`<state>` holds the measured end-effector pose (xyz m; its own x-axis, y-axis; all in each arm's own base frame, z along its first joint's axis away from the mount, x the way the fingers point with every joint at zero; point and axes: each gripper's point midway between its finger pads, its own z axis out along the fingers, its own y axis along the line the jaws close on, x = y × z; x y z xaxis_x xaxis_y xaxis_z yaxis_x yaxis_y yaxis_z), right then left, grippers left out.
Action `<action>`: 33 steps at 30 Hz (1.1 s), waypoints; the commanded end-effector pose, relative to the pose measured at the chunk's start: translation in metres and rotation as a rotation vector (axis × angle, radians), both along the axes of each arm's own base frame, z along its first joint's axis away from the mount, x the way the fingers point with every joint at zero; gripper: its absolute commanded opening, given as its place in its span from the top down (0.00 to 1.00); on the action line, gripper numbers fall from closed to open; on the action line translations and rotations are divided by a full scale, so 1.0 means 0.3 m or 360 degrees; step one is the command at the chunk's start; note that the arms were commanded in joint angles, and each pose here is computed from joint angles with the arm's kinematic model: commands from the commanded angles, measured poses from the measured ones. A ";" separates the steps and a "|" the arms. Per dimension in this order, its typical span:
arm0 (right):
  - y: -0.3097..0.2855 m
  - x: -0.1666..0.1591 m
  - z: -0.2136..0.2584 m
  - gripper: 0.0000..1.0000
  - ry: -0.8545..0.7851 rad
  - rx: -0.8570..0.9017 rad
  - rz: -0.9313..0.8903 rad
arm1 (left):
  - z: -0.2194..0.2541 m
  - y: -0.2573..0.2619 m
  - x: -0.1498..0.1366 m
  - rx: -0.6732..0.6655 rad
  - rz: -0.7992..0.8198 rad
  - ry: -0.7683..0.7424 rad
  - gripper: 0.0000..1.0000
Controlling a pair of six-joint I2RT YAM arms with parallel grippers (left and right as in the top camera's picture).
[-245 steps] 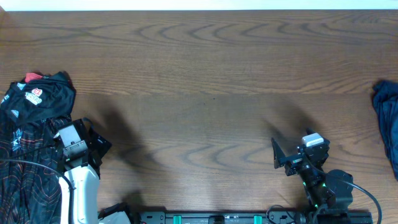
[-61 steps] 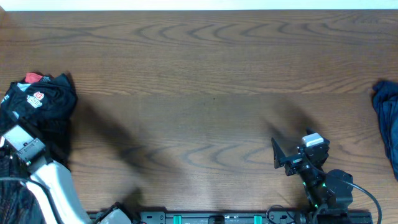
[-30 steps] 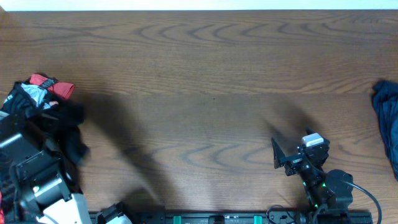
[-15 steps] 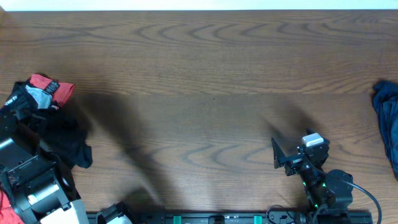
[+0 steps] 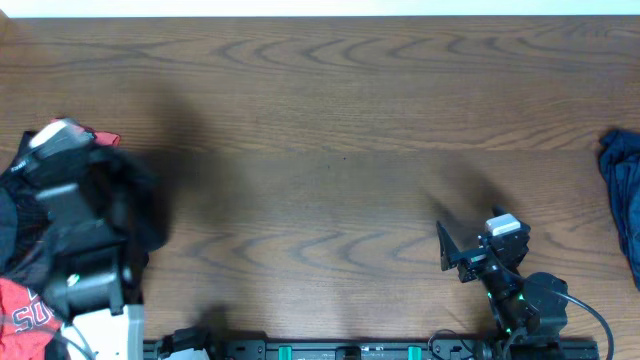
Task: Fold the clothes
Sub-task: 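Pull the black jersey off the pile rightward to the table center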
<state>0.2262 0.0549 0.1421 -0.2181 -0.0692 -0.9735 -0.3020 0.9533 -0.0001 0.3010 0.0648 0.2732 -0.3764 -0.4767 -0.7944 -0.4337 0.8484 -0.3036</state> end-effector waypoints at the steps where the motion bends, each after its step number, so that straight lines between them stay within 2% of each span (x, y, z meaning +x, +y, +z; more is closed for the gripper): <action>1: 0.007 -0.002 -0.001 0.01 -0.0012 -0.0018 0.0018 | 0.016 -0.119 0.043 0.0133 -0.0225 0.0024 0.94; 5: 0.007 -0.002 -0.001 0.01 -0.0012 -0.0018 0.0018 | -0.018 -0.281 0.068 0.0318 -0.0466 0.0093 0.94; 9: 0.007 -0.002 -0.001 0.01 -0.0012 -0.0018 0.0018 | -0.070 -0.472 0.064 0.0406 -0.0720 0.0153 0.94; 17: 0.007 -0.002 -0.001 0.01 -0.0012 -0.0018 0.0018 | -0.176 -0.812 0.011 0.0574 -0.1168 0.0209 0.94; 22: 0.007 -0.002 -0.001 0.01 -0.0012 -0.0018 0.0018 | -0.258 -1.046 -0.061 0.0673 -0.1488 0.0202 0.94; 28: 0.007 -0.002 -0.001 0.01 -0.0012 -0.0018 0.0018 | -0.347 -1.182 -0.145 0.0719 -0.1687 0.0255 0.94; 33: 0.006 -0.002 -0.001 0.01 -0.0012 -0.0018 0.0017 | -0.348 -1.198 -0.163 0.0705 -0.1702 0.0252 0.94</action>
